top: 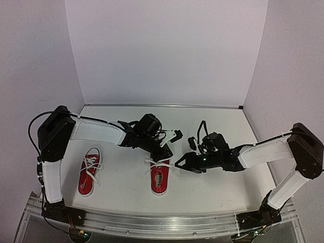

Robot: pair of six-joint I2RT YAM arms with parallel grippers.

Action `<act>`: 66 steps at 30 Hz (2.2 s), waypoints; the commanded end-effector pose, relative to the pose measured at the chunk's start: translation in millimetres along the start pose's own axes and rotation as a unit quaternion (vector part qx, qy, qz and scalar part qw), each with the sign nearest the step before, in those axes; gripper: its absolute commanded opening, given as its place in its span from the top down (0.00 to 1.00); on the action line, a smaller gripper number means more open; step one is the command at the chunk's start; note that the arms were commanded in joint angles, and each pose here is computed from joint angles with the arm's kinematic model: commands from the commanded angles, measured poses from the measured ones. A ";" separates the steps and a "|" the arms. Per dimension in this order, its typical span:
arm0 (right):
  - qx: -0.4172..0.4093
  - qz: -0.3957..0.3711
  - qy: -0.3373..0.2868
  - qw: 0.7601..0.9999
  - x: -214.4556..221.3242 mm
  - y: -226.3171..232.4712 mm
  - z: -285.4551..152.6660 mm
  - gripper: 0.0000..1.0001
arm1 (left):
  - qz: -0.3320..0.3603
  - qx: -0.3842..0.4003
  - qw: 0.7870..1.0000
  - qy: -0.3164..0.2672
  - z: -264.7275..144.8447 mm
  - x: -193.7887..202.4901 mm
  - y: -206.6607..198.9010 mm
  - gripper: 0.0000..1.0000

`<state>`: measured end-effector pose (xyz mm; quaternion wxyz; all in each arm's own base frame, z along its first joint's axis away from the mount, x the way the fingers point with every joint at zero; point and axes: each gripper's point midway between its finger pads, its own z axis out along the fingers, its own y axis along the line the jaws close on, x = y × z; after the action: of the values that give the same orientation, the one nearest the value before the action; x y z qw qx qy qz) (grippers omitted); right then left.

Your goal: Tie the shoes

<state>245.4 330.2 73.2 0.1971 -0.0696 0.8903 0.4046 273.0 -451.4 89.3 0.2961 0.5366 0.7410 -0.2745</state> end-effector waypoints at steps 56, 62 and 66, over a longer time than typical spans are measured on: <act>-0.034 -0.007 -0.023 0.999 -42.9 -2.7 26.3 0.62 | -0.199 0.017 0.980 -0.022 -99.7 81.3 -17.0 0.32; -0.040 -0.011 0.007 0.999 -37.2 -7.0 46.3 0.64 | -0.201 0.028 0.979 -0.022 -89.8 81.2 -18.8 0.31; -0.045 -0.017 0.025 0.999 -29.6 -6.4 54.8 0.66 | -0.200 0.032 0.979 -0.022 -83.5 78.6 -19.2 0.30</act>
<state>293.3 351.0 46.3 0.1837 -0.0718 0.8835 0.4248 214.2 -325.8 69.8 0.2083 0.3701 0.8394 -0.3391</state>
